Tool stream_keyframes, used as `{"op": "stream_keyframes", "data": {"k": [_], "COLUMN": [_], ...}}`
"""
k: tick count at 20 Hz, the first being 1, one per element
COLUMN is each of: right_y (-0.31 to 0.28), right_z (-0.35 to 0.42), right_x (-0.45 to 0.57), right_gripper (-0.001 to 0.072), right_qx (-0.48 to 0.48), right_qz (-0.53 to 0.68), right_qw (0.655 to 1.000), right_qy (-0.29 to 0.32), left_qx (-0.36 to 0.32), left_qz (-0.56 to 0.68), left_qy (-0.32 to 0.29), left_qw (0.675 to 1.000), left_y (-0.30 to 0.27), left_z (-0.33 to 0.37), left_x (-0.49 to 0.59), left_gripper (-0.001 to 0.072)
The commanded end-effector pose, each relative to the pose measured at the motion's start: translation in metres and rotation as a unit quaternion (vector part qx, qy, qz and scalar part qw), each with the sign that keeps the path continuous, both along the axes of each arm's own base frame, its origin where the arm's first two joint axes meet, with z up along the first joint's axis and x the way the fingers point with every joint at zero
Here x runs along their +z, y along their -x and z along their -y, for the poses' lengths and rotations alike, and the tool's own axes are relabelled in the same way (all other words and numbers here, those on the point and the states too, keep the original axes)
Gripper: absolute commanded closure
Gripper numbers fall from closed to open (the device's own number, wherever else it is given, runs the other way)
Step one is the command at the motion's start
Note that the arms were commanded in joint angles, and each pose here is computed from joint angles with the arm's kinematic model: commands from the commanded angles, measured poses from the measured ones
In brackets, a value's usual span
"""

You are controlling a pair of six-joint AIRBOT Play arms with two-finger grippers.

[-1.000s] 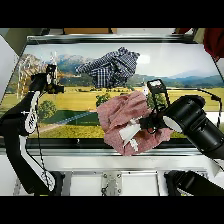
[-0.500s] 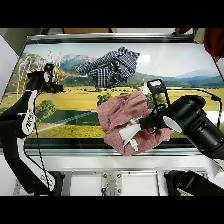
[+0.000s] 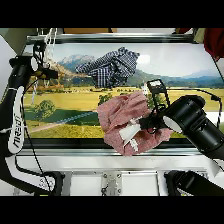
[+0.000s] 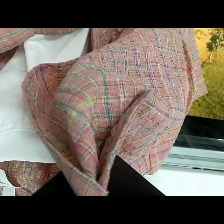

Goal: Fold the clothes and pants, and hang the long-sleeved shirts on hangers.

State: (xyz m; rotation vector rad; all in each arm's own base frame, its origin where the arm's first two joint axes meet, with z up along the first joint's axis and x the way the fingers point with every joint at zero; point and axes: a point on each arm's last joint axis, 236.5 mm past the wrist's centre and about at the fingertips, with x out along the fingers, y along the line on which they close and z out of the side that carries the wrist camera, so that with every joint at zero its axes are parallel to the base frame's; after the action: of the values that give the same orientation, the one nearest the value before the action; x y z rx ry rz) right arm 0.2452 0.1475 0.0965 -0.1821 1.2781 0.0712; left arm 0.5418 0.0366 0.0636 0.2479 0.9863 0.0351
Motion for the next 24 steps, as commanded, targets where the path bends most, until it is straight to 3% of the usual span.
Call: {"op": "stream_keyframes", "data": {"k": [1, 3, 6, 7, 10, 14, 24], "right_y": [0.000, 0.000, 0.000, 0.000, 0.000, 0.000, 0.000], "right_z": [0.000, 0.000, 0.000, 0.000, 0.000, 0.000, 0.000], "right_x": [0.000, 0.000, 0.000, 0.000, 0.000, 0.000, 0.000], "right_gripper": [0.0699, 0.0700, 0.0699, 0.0699, 0.0699, 0.0699, 0.0700], "right_qx": [0.000, 0.000, 0.000, 0.000, 0.000, 0.000, 0.000], "right_qz": [0.000, 0.000, 0.000, 0.000, 0.000, 0.000, 0.000], "right_qw": [1.000, 1.000, 1.000, 1.000, 1.000, 1.000, 1.000], "right_qy": [0.000, 0.000, 0.000, 0.000, 0.000, 0.000, 0.000], "left_qx": [-0.103, -0.229, -0.430, -0.446, -0.414, -0.520, -0.543], "left_qz": [-0.013, -0.039, -0.085, -0.113, -0.147, -0.161, -0.214], "left_qy": [-0.037, -0.021, 0.047, 0.066, 0.045, 0.009, 0.125], "left_qw": [0.994, 0.972, 0.898, 0.885, 0.897, 0.839, 0.802], "left_y": [0.040, 0.081, 0.169, 0.196, 0.227, 0.277, 0.390], "left_z": [0.036, 0.076, 0.130, 0.129, 0.096, 0.077, 0.118], "left_x": [0.054, 0.074, 0.085, 0.081, 0.068, 0.046, -0.018], "left_gripper": [0.0697, 0.0696, 0.0697, 0.0696, 0.0697, 0.0697, 0.0697]}}
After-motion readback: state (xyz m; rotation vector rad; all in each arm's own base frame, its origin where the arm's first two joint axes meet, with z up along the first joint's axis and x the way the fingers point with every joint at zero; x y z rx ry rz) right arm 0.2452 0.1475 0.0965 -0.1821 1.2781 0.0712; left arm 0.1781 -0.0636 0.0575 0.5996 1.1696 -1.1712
